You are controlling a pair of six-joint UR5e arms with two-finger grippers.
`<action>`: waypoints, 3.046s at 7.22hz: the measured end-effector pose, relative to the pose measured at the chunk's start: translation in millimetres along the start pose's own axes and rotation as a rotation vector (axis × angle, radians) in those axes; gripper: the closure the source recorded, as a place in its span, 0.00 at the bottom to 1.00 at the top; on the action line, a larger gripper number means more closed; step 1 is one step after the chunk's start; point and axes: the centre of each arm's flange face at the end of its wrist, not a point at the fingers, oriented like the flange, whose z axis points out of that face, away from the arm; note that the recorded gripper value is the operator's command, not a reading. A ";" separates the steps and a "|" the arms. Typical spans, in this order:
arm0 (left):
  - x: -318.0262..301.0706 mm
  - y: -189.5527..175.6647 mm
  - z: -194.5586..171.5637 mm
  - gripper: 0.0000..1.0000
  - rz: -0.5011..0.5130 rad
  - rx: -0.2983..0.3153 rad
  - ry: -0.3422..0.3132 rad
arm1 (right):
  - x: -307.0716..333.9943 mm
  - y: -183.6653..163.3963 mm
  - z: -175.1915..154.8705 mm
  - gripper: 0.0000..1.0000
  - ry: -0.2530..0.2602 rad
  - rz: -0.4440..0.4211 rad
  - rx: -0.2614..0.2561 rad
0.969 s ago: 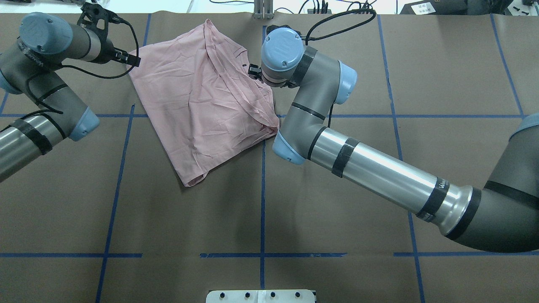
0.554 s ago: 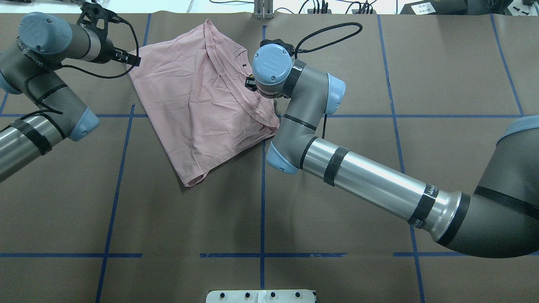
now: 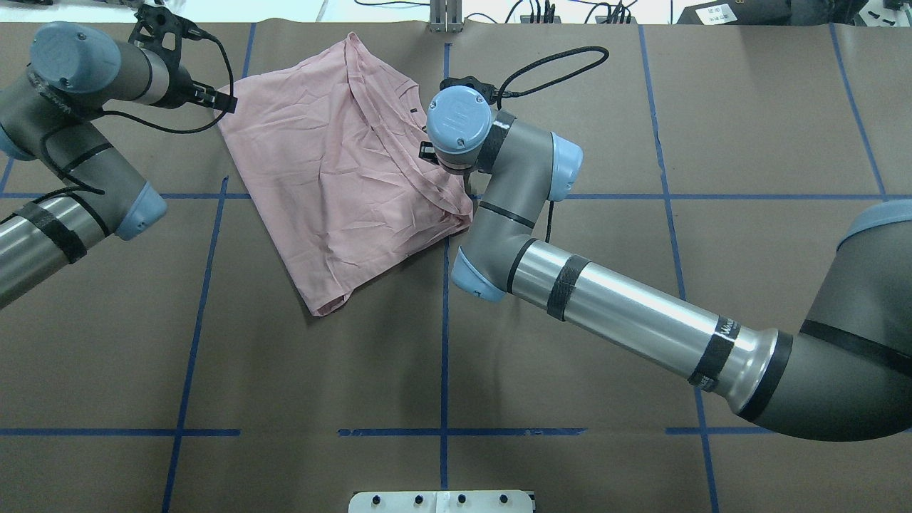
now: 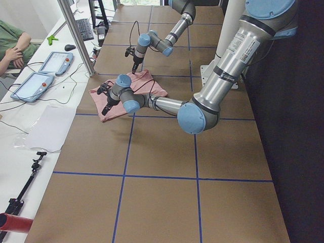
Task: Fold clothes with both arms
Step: 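Reach the right gripper to the shirt collar and pull it toward the robot, then drag the shirt collar with the right gripper to straighten the shirt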
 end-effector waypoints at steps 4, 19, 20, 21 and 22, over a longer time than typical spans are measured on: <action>-0.4 -1.0 -1.1 0.00 0.001 0.002 0.000 | -4.0 7.7 0.6 1.00 -0.002 -0.002 -0.002; 12.8 0.1 -13.6 0.00 0.012 0.023 0.026 | 167.3 180.4 -85.0 0.00 -0.116 -0.105 0.070; 14.1 -0.5 -14.6 0.00 0.013 0.026 0.028 | 169.0 184.3 -88.4 0.00 -0.107 -0.115 0.074; 14.9 -1.0 -15.4 0.00 0.014 0.027 0.029 | 163.5 186.9 -97.4 0.00 -0.074 -0.138 0.066; 15.3 -1.3 -15.8 0.00 0.014 0.028 0.030 | 149.6 189.7 -107.5 0.00 -0.027 -0.174 0.052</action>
